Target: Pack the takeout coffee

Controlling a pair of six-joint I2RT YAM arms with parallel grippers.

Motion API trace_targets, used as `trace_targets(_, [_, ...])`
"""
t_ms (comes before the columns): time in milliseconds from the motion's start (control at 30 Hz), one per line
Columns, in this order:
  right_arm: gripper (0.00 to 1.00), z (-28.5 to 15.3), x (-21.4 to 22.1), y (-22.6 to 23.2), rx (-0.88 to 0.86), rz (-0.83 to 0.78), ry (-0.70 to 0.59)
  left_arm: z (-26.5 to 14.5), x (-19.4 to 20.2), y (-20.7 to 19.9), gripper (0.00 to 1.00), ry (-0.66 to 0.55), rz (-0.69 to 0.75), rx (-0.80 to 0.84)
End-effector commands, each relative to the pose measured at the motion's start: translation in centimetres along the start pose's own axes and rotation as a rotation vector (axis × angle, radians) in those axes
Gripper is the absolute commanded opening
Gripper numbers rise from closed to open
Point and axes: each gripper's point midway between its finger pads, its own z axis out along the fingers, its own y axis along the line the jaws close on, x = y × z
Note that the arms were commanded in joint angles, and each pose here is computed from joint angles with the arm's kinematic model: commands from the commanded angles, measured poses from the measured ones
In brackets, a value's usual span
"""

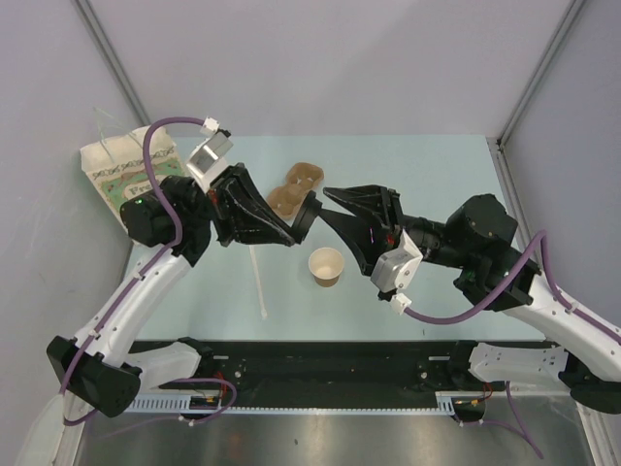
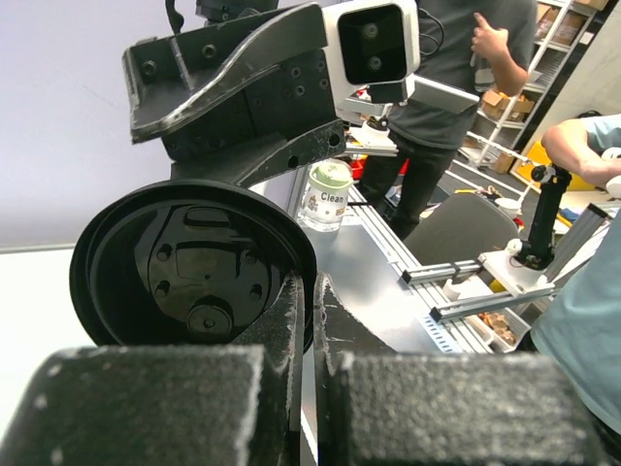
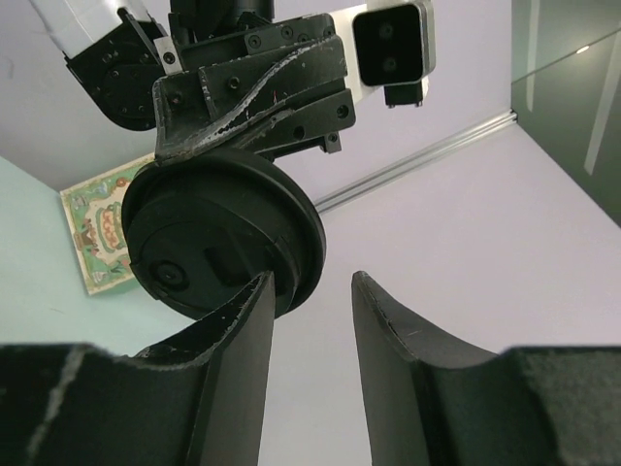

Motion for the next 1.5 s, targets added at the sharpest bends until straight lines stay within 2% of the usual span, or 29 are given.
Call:
trace_targets(0, [0.41,0.1,-1.1,-1.2,0.032,-0.080,-0.033,0.2,0.4,-0.6,0.00,0.018,0.017,0.014])
trace_targets(533, [0.27,0.1,-1.0,1.6,-0.077,-0.138,-0.034,0.4,1.2,0.0,0.00,0.044,-0.016,0.025])
trace_targets(667, [0.17,0.0,-0.8,2.1,-0.097,-0.140,-0.028,0.4,1.4,0.3,0.00,0.051,-0.022,0.027])
trace_targets(767, [0.00,-0.2,-0.8,2.1,-0.098,-0.130,-0.020,0.4,1.7,0.4,0.00,0.061,-0.030,0.028])
trace_targets(800, [0.00,-0.3,-0.7,2.1,-0.097,-0.119,-0.015,0.5,1.8,0.5,0.00,0.062,-0.021,0.028])
trace_targets(900, [0.00,-0.4,-0.2,1.8,-0.071,-0.066,0.014,0.4,2.0,1.2,0.21,0.073,-0.012,0.012])
trace_targets(933, [0.00,-0.6,0.2,1.4,-0.057,-0.053,0.033,0.3,2.1,1.3,0.44,0.076,-0.033,0.002])
trace_targets(1000, [0.00,-1.0,1.1,1.5,-0.050,-0.008,0.079,-0.3,1.7,2.3,0.66,0.056,-0.016,-0.044])
trace_targets(1033, [0.00,-1.2,1.5,1.5,-0.044,0.010,0.100,-0.7,1.2,2.9,0.86,0.029,-0.010,-0.077])
trace_targets(1133, [0.00,-2.0,3.4,1.8,-0.032,0.093,0.195,-3.1,-0.5,5.1,0.97,-0.037,0.037,-0.208])
trace_targets(1267, [0.00,-3.5,7.9,4.2,-0.057,0.245,0.388,-7.8,-3.3,8.0,1.00,-0.168,0.151,-0.453])
trace_targets(1333, [0.00,-4.0,9.6,5.2,-0.066,0.333,0.459,-11.3,-4.3,9.7,1.00,-0.241,0.139,-0.629])
trace_targets(1367, [0.00,-4.4,11.7,6.5,-0.094,0.377,0.531,-12.6,-4.9,10.7,1.00,-0.263,0.184,-0.714])
trace_targets(1433, [0.00,-4.5,13.2,7.1,-0.103,0.449,0.590,-15.4,-5.0,12.1,1.00,-0.270,0.106,-0.867])
trace_targets(1467, [0.00,-5.0,15.2,8.6,-0.123,0.529,0.667,-16.7,-5.2,13.1,0.99,-0.253,0.147,-0.950])
